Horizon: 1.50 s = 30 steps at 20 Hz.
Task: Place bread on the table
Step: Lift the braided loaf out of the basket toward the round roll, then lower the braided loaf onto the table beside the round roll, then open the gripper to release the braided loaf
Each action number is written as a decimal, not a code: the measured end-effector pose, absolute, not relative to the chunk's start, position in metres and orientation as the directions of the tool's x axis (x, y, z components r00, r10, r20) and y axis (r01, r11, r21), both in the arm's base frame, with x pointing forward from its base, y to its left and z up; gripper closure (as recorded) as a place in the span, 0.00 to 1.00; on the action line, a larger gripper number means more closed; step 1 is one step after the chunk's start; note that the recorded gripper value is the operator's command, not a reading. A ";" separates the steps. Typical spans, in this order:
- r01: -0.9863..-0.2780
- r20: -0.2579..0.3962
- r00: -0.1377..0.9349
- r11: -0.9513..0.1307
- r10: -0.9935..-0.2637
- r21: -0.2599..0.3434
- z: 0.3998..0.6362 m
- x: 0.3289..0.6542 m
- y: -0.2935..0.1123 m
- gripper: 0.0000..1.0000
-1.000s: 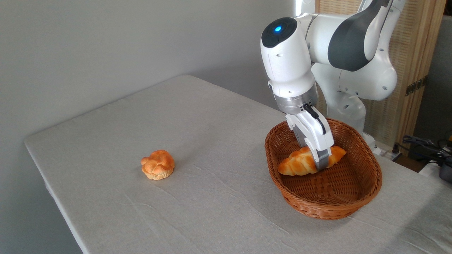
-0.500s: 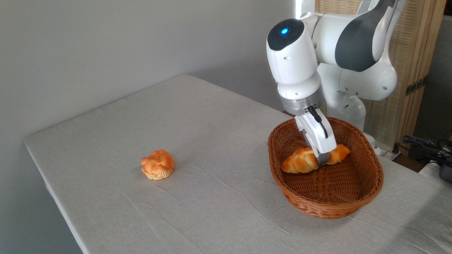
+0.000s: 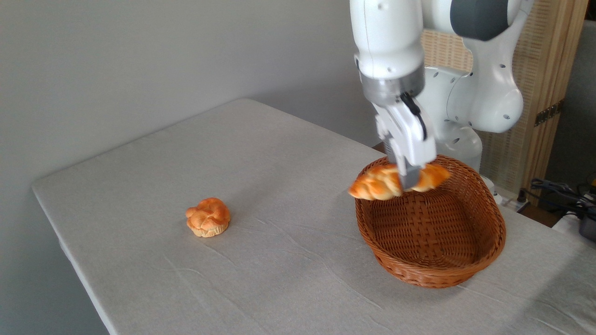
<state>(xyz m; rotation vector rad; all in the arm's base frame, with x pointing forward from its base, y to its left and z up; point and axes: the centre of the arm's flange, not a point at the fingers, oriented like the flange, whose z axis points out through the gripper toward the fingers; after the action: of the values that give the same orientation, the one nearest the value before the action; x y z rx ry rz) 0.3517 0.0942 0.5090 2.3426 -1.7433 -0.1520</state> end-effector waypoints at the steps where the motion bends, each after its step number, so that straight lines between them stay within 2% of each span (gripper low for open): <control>1: -0.938 0.081 0.291 -0.268 -0.953 0.217 0.521 0.362 0.087 0.59; 3: -0.918 0.110 0.368 -0.342 -0.923 0.201 0.545 0.391 0.063 0.59; 4: -0.897 0.098 0.419 -0.395 -0.903 0.201 0.553 0.408 0.048 0.59; 5: -0.878 0.078 0.456 -0.433 -0.887 0.204 0.555 0.426 0.032 0.59; 7: -0.847 0.049 0.513 -0.496 -0.857 0.191 0.544 0.463 0.004 0.58; 10: -0.788 0.048 0.610 -0.599 -0.791 0.145 0.500 0.516 -0.020 0.38; 12: -0.767 0.025 0.634 -0.626 -0.773 0.139 0.471 0.533 -0.033 0.06; 13: -0.762 0.016 0.641 -0.633 -0.768 0.138 0.461 0.539 -0.036 0.00; 17: -0.758 0.007 0.645 -0.639 -0.764 0.132 0.446 0.548 -0.037 0.00; 30: -0.766 0.002 0.634 -0.629 -0.773 0.133 0.442 0.548 -0.045 0.00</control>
<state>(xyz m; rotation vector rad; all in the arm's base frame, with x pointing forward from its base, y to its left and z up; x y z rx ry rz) 0.5483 -0.0447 0.4419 2.7292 -1.2911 -0.0836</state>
